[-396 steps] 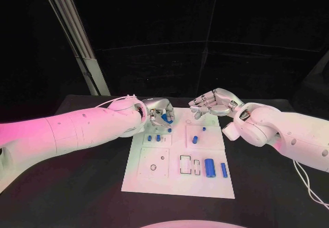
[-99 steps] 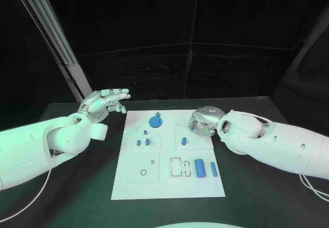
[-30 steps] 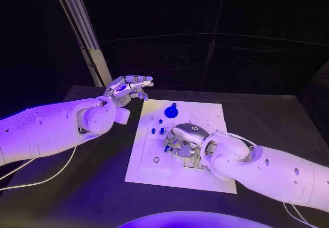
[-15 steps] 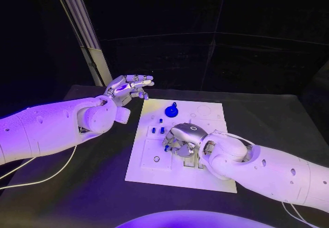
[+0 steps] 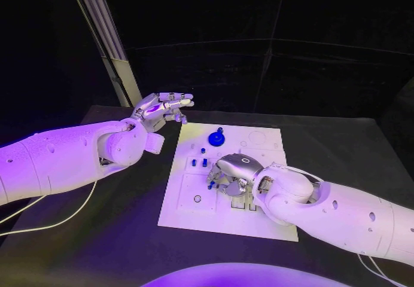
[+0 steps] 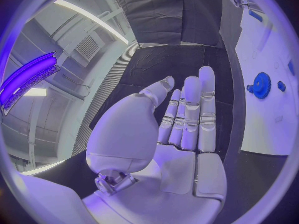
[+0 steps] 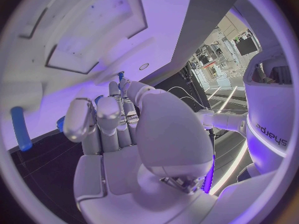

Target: Assemble the parts on the task board

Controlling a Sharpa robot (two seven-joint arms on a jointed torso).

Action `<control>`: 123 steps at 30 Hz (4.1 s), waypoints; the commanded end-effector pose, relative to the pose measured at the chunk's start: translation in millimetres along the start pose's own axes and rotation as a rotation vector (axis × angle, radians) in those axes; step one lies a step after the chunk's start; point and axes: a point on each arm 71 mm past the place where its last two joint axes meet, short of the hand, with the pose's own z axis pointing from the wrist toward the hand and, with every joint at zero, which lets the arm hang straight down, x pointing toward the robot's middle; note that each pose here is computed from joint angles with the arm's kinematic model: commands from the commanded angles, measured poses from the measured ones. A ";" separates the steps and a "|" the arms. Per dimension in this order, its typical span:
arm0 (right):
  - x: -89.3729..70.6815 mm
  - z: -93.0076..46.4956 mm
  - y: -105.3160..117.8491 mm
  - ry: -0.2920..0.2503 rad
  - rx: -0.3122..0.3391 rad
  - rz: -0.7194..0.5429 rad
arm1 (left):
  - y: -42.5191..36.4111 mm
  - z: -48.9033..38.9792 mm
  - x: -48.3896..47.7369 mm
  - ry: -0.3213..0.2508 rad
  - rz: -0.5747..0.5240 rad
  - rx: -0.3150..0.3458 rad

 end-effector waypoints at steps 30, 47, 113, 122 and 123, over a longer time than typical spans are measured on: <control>10.1 2.3 8.8 0.041 -0.003 -0.086 | -0.9 0.2 1.7 0.019 -0.006 -0.001; 5.5 -0.2 6.8 -0.016 0.008 -0.088 | -0.7 0.2 1.2 0.020 -0.006 -0.004; -34.0 -37.5 -18.8 -0.124 0.073 0.005 | 0.4 -0.6 0.7 0.045 0.010 -0.023; -61.7 -52.8 -48.7 -0.107 0.193 -0.040 | 0.2 -1.2 1.2 0.047 0.010 -0.019; -62.4 -54.4 -51.5 -0.098 0.205 -0.045 | 0.2 -1.3 1.2 0.047 0.010 -0.019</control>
